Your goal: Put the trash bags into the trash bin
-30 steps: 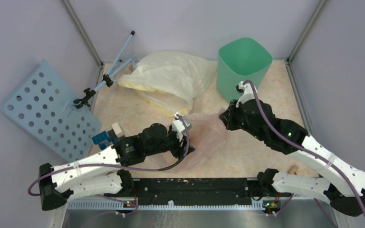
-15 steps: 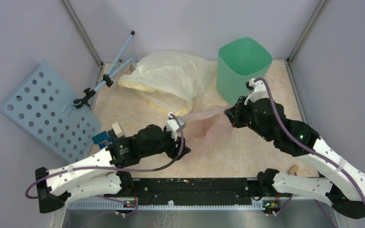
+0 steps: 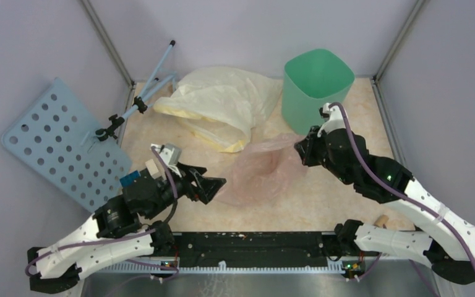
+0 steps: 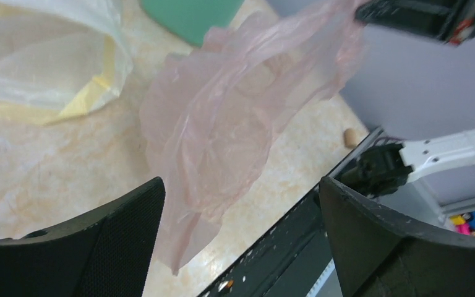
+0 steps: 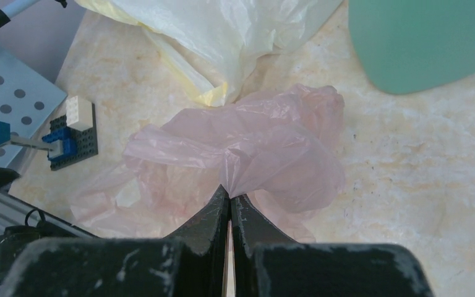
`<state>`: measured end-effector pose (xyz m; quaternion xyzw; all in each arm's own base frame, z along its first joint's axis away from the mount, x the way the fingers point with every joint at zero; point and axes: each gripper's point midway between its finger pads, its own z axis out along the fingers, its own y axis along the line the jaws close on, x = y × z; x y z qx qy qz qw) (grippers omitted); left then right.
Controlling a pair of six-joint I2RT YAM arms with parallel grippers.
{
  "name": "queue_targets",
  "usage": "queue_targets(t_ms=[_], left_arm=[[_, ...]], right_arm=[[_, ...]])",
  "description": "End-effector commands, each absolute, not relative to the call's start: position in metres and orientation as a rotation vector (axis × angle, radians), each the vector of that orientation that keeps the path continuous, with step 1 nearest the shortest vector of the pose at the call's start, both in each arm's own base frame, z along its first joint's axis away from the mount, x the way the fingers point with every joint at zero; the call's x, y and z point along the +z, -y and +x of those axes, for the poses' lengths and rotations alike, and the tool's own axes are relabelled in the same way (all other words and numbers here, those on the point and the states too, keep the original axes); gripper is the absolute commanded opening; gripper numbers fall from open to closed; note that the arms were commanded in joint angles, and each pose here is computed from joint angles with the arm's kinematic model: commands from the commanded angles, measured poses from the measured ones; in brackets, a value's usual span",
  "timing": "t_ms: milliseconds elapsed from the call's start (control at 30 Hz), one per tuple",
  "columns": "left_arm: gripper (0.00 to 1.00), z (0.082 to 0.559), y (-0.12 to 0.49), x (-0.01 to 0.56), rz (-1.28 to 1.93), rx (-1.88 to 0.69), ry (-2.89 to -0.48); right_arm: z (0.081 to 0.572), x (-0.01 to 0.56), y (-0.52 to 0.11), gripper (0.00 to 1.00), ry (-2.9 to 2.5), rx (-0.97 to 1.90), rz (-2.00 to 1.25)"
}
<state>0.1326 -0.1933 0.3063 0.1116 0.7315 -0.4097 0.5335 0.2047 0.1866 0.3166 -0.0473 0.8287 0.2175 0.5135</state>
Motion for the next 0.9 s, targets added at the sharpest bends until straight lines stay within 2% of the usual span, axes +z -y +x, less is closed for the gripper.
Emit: queue_targets(t_ms=[0, 200, 300, 633, 733, 867], left_arm=[[0.99, 0.129, 0.203, 0.253, 0.231, -0.975, -1.907], [0.99, 0.143, 0.183, 0.216, 0.089, -0.809, -2.014], [0.98, 0.141, 0.186, 0.208, 0.082, -0.829, -2.032], [0.85, 0.130, 0.220, 0.187, 0.195, -0.927, -2.095], [0.86, 0.125, 0.230, 0.184, 0.235, -0.965, -2.119], [0.94, 0.108, 0.251, 0.188, 0.324, -1.108, -2.124]], right_arm=[[0.211, 0.321, -0.185, 0.00, -1.967, 0.506, -0.094], [0.211, 0.316, -0.190, 0.00, -1.985, 0.512, -0.113], [0.210, 0.312, -0.191, 0.00, -1.996, 0.512, -0.121], [0.209, 0.300, -0.187, 0.00, -2.025, 0.479, -0.132], [0.208, 0.295, -0.185, 0.00, -2.030, 0.471, -0.122], [0.206, 0.294, -0.186, 0.00, -2.029, 0.490, -0.120]])
